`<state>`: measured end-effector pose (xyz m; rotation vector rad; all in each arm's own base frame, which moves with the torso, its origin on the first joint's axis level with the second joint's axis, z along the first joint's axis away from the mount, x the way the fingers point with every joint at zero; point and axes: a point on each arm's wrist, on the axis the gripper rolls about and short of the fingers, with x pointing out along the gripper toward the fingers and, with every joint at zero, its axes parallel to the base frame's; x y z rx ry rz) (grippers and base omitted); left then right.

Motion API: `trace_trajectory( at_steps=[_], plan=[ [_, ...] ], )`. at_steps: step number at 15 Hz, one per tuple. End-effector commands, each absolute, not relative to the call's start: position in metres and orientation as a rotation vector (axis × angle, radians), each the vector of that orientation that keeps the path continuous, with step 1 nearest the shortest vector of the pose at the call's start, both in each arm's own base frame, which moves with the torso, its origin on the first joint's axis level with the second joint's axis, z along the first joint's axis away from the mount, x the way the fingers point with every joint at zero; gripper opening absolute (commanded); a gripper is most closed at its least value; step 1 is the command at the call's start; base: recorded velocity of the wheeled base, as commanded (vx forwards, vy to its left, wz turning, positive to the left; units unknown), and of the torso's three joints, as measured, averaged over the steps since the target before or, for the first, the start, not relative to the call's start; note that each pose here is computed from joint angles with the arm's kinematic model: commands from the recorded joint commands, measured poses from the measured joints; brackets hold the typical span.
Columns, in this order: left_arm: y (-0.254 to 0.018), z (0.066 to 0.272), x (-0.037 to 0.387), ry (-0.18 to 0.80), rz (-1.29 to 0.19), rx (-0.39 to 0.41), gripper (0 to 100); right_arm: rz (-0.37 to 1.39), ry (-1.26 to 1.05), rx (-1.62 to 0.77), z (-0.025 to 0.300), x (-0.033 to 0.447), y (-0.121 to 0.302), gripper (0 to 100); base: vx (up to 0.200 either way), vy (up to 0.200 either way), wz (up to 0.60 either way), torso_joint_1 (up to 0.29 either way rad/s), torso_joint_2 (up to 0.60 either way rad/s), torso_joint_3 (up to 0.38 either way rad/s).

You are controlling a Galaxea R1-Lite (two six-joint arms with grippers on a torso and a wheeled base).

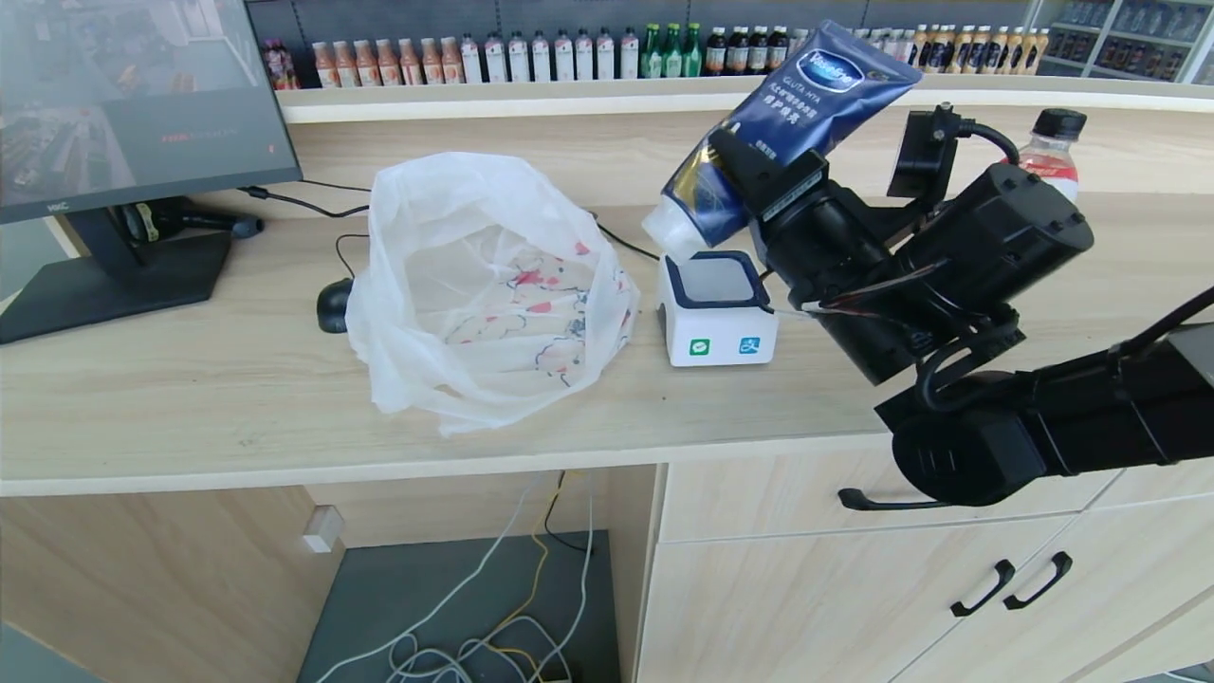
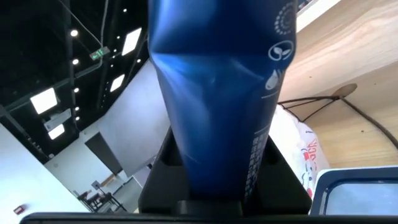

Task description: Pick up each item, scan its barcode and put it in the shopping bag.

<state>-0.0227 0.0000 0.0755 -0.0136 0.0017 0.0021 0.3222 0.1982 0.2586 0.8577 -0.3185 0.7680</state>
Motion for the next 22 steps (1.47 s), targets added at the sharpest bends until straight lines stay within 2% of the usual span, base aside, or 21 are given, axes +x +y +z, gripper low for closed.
trace_trajectory(
  at_steps=[1,8,22],
  plan=[
    [0.000,0.076,-0.023,0.002,0.003,-0.014,100,0.761,-0.308,0.870,0.258,0.325,0.197,0,0.000,0.000,0.00,0.000,0.00,0.000],
    [0.000,0.076,-0.023,0.002,0.003,-0.014,100,0.704,-0.217,0.958,0.253,0.336,0.187,0,0.000,0.000,0.00,0.000,0.00,0.000],
    [0.000,0.076,-0.023,0.002,0.003,-0.014,100,0.670,-0.153,0.972,0.230,0.349,0.190,0,0.000,0.000,0.00,0.000,0.00,0.000]
  ],
)
